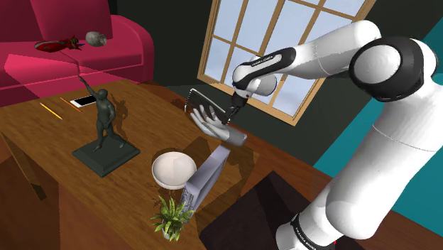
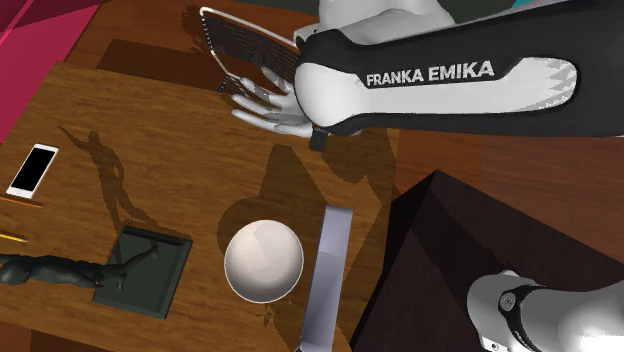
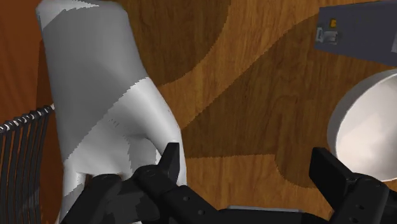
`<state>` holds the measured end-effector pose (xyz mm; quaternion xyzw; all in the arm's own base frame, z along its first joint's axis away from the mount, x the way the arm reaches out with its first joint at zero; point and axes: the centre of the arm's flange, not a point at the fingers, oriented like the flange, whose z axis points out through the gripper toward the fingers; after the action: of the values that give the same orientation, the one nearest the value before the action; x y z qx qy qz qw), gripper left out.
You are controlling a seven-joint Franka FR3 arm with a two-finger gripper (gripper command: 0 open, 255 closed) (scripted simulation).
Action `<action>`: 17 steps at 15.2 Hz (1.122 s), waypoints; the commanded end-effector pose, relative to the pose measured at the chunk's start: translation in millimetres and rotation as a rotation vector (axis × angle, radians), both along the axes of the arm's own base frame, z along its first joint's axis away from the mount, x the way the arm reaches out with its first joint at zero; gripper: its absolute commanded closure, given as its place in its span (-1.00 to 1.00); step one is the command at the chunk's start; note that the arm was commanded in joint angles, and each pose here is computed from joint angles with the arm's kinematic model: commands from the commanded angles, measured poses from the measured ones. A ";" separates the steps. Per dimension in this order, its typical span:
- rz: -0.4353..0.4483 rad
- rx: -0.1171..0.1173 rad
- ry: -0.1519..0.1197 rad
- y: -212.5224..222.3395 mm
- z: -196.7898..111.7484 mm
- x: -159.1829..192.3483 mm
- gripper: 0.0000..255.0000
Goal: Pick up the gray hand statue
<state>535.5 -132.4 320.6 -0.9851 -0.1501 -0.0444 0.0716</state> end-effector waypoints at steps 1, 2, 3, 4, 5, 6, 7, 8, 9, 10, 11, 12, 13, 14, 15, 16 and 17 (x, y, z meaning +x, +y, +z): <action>0.031 0.002 -0.010 -5.4 -18.5 18.1 -1.00; 0.045 0.003 -0.014 -8.0 -26.8 27.9 -1.00; 0.060 0.005 -0.019 -10.5 -35.0 37.7 -1.00; 0.074 0.006 -0.024 -12.8 -43.2 47.5 -1.00; 0.089 0.007 -0.029 -14.9 -51.4 57.5 -1.00; 0.103 0.008 -0.033 -16.9 -59.5 67.5 -1.00; 0.118 0.009 -0.038 -18.7 -67.5 77.6 -1.00; 0.132 0.010 -0.043 -20.4 -75.5 87.7 -1.00; 0.146 0.011 -0.048 -21.9 -83.5 97.9 -1.00; 0.157 0.012 -0.051 -23.0 -89.6 105.8 -1.00; 0.157 0.012 -0.051 -23.0 -94.9 105.8 -1.00; 0.157 0.012 -0.051 -23.0 -100.1 105.8 -1.00; 0.157 0.012 -0.051 -23.0 -105.4 105.8 -1.00; 0.157 0.012 -0.051 -23.0 -110.7 105.8 -1.00; 0.157 0.012 -0.051 -23.0 -116.0 105.8 -1.00; 0.157 0.012 -0.051 -23.0 -121.3 105.8 -1.00; 0.157 0.012 -0.051 -23.0 -126.5 105.8 -1.00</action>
<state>640.0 -155.0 199.5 -0.9683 -0.2286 -0.0647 0.0770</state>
